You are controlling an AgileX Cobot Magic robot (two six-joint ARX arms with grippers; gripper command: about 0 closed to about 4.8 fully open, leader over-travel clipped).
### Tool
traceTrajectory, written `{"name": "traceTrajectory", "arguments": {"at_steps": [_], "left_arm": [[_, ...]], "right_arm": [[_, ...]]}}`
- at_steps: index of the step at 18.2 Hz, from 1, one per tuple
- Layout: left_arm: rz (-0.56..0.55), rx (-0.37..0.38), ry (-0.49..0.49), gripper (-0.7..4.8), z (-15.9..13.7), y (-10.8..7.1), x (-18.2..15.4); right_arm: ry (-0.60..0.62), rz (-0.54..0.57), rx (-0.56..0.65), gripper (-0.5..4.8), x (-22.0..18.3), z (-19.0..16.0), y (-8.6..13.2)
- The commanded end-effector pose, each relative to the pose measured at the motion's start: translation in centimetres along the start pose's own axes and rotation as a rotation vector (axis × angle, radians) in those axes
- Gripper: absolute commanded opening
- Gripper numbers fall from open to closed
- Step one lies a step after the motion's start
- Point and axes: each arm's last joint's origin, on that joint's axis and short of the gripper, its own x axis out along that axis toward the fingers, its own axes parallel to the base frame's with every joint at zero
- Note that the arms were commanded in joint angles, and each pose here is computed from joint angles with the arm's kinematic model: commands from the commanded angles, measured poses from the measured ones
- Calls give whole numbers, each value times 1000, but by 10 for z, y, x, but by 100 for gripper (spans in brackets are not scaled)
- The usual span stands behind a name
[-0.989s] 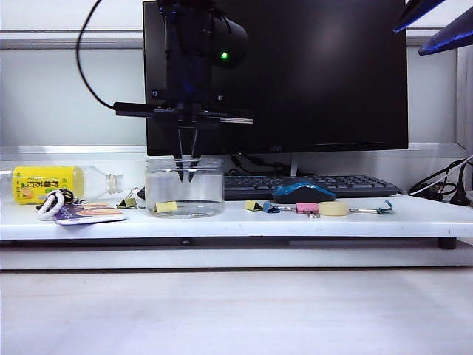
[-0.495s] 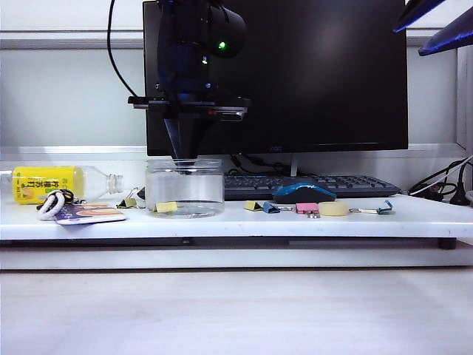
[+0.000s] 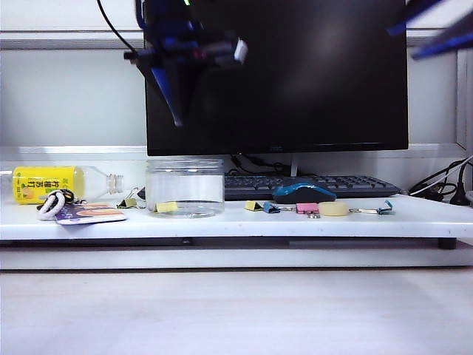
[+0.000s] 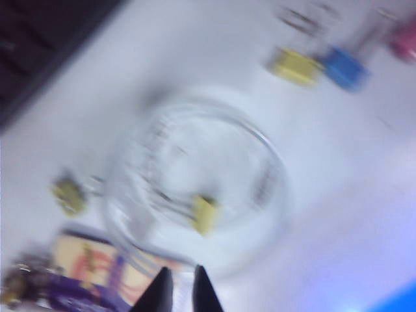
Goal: Take the clips out of the round transparent plastic box and place them on the table.
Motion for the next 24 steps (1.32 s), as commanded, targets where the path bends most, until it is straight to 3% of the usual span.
{"name": "traceTrajectory", "arguments": {"at_steps": [1, 3, 6, 8, 9, 18, 22, 24], "left_arm": [[-58, 48, 42, 58, -10, -3, 4], [-81, 92, 108, 58, -17, -5, 20], [-28, 138, 173, 62, -23, -5, 34], [-21, 160, 153, 63, -21, -4, 34], [-15, 156, 130, 91, -19, -1, 34], [-2, 201, 32, 92, -9, 0, 35], [8, 186, -2, 91, -5, -1, 37], [18, 114, -5, 91, -3, 0, 40]], "right_arm": [[-8, 146, -26, 213, -1, 5, 6], [0, 163, -11, 213, -1, 5, 7], [4, 164, -2, 213, -1, 4, 7], [5, 164, -1, 213, -1, 4, 7], [8, 163, 2, 213, -1, 4, 7], [22, 157, 13, 213, -1, 2, 6], [21, 154, 12, 213, -1, 2, 6], [20, 151, 12, 213, -1, 2, 6]]}}
